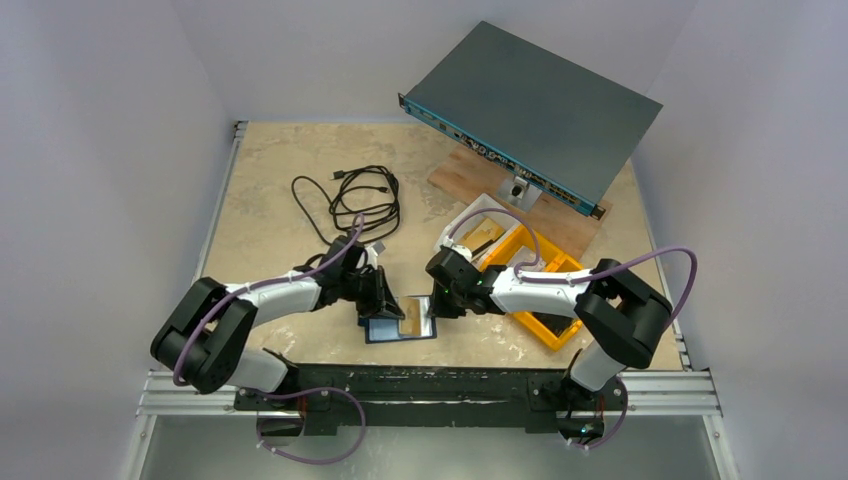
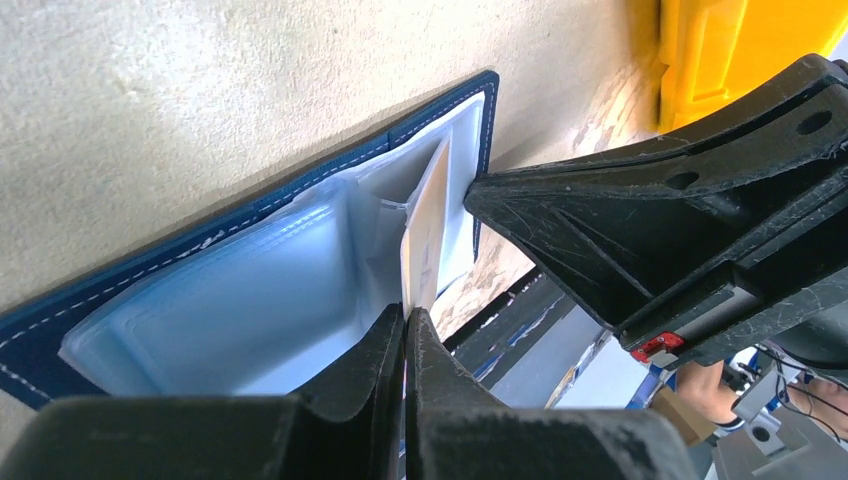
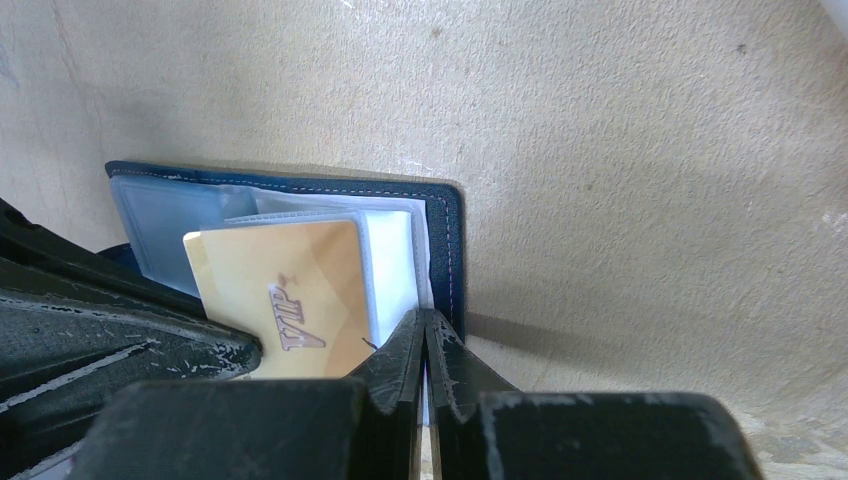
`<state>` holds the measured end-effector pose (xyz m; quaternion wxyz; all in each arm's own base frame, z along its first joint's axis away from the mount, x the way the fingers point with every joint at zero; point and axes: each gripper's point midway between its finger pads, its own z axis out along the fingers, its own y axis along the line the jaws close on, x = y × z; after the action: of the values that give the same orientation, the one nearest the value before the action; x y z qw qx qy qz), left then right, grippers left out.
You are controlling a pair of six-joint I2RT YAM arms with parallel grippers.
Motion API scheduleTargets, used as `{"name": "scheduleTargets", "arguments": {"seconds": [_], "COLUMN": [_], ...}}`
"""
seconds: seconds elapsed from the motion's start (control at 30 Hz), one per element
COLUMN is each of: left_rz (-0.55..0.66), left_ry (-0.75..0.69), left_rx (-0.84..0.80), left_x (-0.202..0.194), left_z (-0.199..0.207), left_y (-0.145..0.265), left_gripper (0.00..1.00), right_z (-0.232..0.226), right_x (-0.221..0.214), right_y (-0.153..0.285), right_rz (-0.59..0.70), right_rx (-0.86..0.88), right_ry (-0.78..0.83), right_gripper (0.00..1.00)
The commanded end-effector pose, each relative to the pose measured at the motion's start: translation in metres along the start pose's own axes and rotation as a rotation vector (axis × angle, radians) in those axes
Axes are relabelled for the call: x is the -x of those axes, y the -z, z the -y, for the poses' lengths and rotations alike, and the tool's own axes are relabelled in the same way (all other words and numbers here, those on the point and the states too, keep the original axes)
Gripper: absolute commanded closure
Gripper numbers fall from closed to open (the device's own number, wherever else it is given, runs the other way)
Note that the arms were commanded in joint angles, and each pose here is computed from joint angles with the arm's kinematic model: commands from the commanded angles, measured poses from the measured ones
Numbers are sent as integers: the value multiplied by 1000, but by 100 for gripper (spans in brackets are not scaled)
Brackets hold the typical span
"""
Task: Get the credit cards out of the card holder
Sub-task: Remove the credit card from the card holder.
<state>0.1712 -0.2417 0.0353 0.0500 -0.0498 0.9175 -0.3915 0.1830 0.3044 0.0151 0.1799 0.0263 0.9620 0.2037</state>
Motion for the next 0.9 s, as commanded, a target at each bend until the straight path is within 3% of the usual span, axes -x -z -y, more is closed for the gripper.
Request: {"name": "scheduleTargets", "arguments": {"seconds": [0.0, 0.13, 0.33, 0.47, 0.87], "left_rz": [24, 38, 46, 36, 20], "left_ry": [-15, -18, -25, -22, -7], "left_rx": [63, 93, 82, 42, -40], "left_x": [0, 0, 2, 1, 3], "left_z": [-16, -20, -18, -11, -1], "left_y": [5, 9, 10, 8, -1], "left_gripper": [99, 91, 91, 84, 86], "right_z": [50, 50, 48, 47, 45], "right_x": [-27, -27, -27, -27, -28], "right_y": [-9, -8, -9, -10, -13], "right_rz": [-68, -67, -68, -70, -78], "right_rx": [-168, -165, -158, -151, -144], "right_ry": [33, 32, 39, 42, 50], "right_gripper": [100, 100, 100, 100, 100]}}
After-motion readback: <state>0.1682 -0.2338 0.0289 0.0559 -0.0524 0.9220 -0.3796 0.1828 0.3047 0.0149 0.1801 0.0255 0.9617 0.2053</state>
